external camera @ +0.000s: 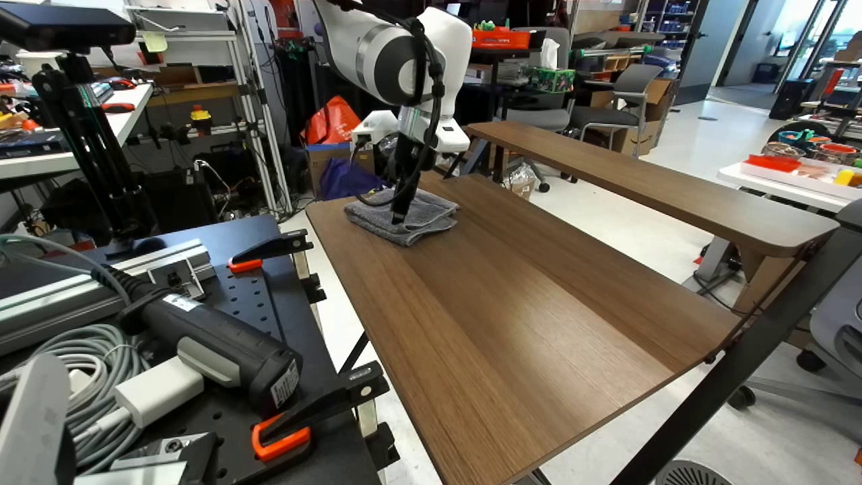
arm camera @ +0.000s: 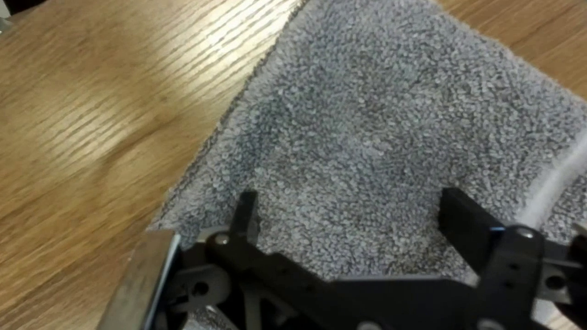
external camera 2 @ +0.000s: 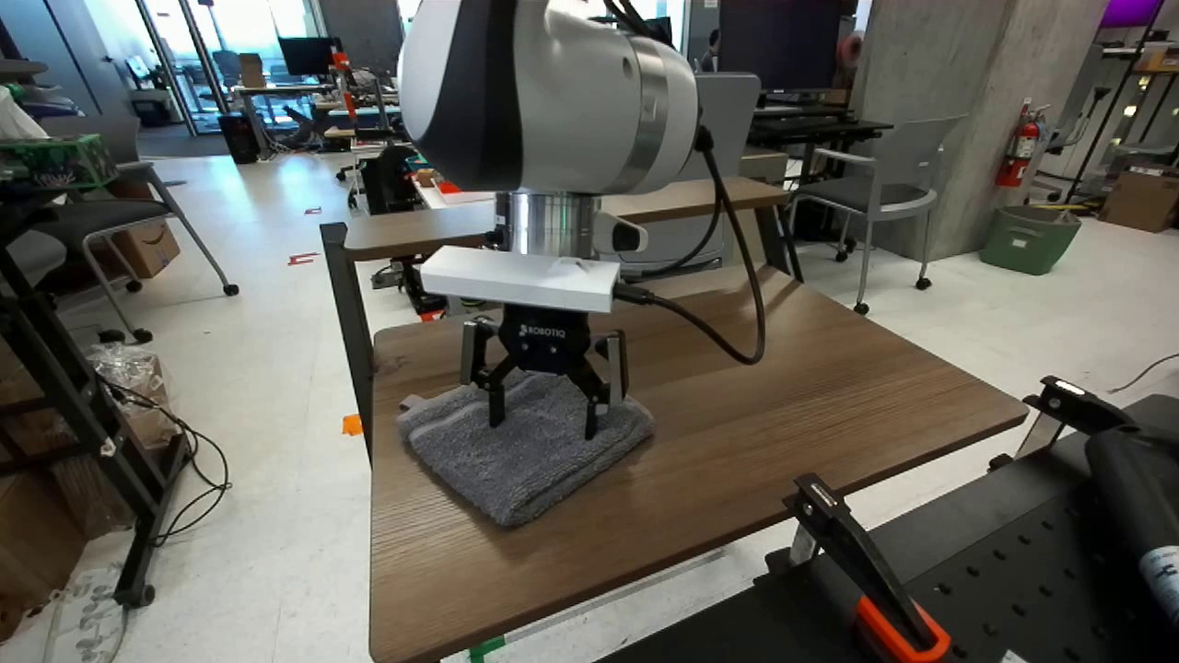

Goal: Push the towel to the right

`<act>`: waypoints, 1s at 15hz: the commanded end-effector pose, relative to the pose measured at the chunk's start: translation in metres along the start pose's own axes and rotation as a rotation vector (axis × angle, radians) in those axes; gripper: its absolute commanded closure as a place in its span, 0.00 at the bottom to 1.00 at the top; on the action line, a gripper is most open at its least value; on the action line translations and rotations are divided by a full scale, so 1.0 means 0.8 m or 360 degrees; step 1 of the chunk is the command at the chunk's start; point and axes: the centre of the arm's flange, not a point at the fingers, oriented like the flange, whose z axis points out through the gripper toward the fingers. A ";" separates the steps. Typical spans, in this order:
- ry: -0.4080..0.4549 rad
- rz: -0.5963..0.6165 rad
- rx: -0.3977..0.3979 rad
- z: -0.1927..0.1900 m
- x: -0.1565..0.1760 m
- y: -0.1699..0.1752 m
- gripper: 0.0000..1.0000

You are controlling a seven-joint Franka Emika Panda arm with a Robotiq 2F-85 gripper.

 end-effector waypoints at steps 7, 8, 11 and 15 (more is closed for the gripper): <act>-0.0023 0.0163 0.0066 -0.003 0.048 0.045 0.00; -0.0032 0.0198 0.0082 -0.005 0.056 0.058 0.00; -0.0045 0.0317 0.0126 -0.011 0.080 0.098 0.00; -0.0088 0.0485 0.0203 -0.022 0.113 0.160 0.00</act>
